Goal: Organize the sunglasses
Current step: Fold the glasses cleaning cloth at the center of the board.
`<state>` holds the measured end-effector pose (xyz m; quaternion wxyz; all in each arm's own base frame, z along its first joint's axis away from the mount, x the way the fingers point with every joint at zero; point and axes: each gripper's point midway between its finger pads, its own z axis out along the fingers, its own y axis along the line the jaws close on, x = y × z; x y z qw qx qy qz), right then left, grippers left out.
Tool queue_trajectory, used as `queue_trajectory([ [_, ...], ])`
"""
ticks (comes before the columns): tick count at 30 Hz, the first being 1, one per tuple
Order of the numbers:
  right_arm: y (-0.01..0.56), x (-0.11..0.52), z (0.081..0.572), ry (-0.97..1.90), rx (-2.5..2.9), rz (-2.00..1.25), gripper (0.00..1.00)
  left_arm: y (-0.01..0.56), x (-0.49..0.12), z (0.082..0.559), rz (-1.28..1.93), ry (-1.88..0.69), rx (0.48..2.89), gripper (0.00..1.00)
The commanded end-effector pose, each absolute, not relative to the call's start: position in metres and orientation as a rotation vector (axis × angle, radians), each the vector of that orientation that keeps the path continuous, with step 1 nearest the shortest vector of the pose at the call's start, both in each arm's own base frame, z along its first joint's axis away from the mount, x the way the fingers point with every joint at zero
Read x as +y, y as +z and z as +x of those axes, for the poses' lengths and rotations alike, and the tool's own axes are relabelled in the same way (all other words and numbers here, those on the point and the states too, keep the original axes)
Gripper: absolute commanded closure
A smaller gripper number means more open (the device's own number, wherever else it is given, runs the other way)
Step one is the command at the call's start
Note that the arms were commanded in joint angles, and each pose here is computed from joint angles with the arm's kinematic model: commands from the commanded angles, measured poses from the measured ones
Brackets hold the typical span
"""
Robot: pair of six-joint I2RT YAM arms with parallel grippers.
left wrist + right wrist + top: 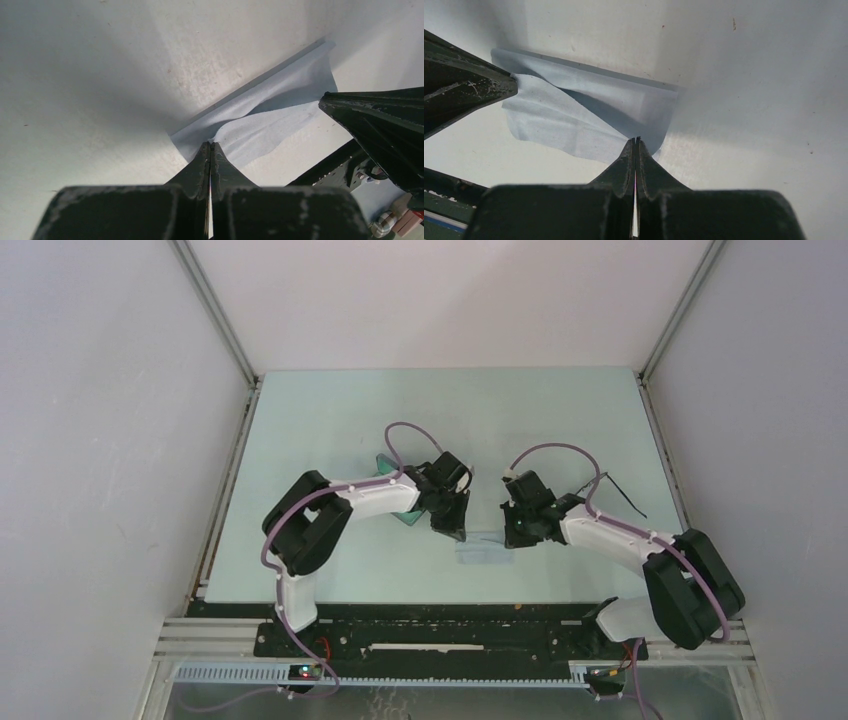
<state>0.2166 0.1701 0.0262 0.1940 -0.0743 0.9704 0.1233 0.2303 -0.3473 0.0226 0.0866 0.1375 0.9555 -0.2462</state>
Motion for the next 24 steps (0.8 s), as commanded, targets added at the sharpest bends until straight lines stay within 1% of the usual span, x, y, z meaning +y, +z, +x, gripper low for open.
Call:
queue_trajectory([
  [1,0.048,0.179,0.228,0.376,2.648,-0.202,1.0,0.04,-0.347,0.222,0.416,-0.78,2.821,1.0],
  [24,0.047,0.174,0.22,0.377,2.645,-0.185,1.0,0.04,-0.345,0.212,0.421,-0.766,2.817,1.0],
])
